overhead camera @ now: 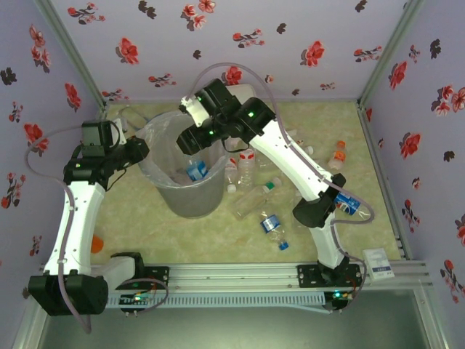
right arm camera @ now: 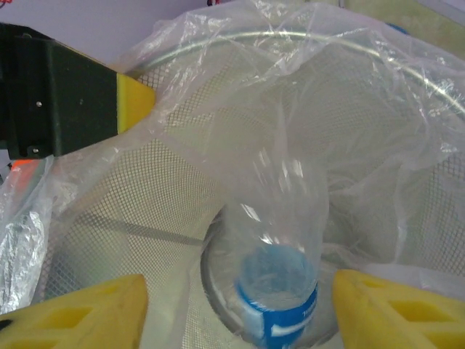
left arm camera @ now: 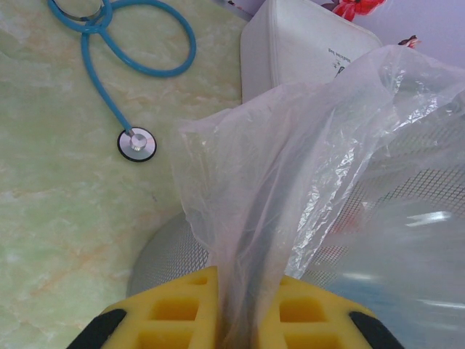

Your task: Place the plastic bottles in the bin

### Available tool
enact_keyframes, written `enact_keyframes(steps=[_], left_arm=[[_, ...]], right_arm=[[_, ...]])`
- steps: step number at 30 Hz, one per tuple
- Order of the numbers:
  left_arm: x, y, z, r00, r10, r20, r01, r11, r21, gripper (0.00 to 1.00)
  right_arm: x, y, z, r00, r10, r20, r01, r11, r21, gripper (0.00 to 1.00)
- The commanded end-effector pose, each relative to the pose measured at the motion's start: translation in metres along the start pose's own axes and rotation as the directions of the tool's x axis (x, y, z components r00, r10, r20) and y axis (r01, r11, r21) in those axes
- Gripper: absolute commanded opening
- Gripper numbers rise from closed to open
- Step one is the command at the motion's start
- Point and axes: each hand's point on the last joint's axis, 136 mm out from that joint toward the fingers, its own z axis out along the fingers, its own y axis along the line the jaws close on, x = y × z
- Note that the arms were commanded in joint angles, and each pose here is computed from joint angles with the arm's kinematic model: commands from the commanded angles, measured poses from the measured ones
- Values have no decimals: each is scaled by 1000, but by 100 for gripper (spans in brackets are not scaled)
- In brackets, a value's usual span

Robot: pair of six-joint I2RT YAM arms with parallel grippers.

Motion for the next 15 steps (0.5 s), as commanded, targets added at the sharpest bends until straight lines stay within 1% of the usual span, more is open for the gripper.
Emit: enact_keyframes(steps=[1,4,7,10,15], left_arm=[[-6,-8,3,1000,24,18,-25,999,36,10],[-5,-8,2,999,26,19,-27,999,36,10],[-4,-7,2,999,27,18,-28,999,36,10],[-3,-7,2,999,28,19,-28,999,36,9],[-2,-6,2,999,32,17,-33,999,35,9]], right_arm=[[-21,9,-24,995,-32,93,33,999,-5,73],[-32,9,-37,989,-41,139,41,999,-2,75],[-43,-3,-58,980,-27,196,20,999,35,74],[-46,-27,-77,972,20,232,-42,995,89,73],[-29,-81,-98,959,123,255,-178,962,206,71]])
